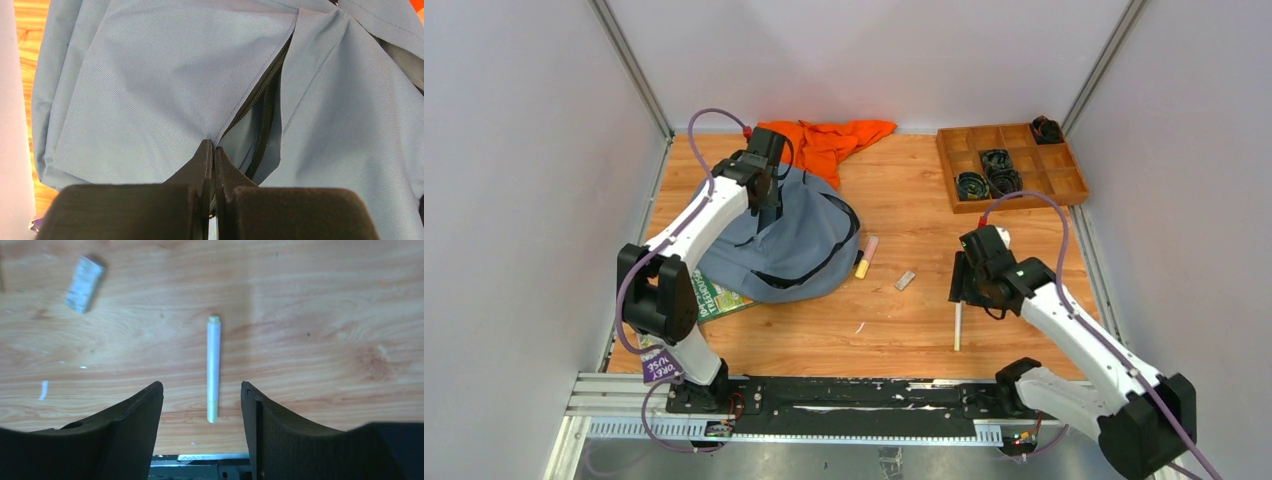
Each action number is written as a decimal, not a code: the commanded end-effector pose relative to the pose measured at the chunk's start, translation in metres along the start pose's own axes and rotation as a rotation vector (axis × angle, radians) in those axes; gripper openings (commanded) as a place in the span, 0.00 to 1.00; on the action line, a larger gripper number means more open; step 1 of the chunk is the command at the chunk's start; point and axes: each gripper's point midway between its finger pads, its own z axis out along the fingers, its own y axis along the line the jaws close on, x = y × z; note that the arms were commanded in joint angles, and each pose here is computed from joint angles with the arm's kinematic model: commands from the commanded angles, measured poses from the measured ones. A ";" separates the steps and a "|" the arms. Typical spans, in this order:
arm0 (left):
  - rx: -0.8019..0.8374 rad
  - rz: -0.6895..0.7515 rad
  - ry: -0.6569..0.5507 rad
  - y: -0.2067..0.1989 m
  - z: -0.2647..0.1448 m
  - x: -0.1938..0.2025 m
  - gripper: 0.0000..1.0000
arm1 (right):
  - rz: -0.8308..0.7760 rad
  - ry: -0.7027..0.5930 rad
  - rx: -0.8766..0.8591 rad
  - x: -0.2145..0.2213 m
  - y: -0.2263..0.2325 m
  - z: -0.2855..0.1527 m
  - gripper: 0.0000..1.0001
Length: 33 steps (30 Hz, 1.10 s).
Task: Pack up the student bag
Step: Pick up the stationery from the center of the board.
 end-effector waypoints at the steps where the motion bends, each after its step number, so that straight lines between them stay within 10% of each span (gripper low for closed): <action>1: 0.047 -0.049 -0.091 -0.004 -0.016 -0.031 0.00 | 0.006 0.189 0.102 0.041 -0.018 0.015 0.62; 18: 0.086 -0.122 -0.137 -0.003 -0.035 -0.035 0.00 | 0.002 0.400 0.096 0.095 -0.010 0.072 0.49; 22: 0.111 -0.133 -0.142 -0.006 -0.039 -0.036 0.00 | 0.006 0.384 0.080 0.098 -0.010 0.077 0.29; 25: 0.119 -0.127 -0.151 -0.006 -0.042 -0.038 0.00 | -0.012 0.329 -0.033 0.083 0.008 0.070 0.02; 33: 0.180 -0.115 -0.123 -0.017 -0.044 -0.033 0.00 | -0.090 0.067 -0.447 -0.017 0.101 0.012 0.00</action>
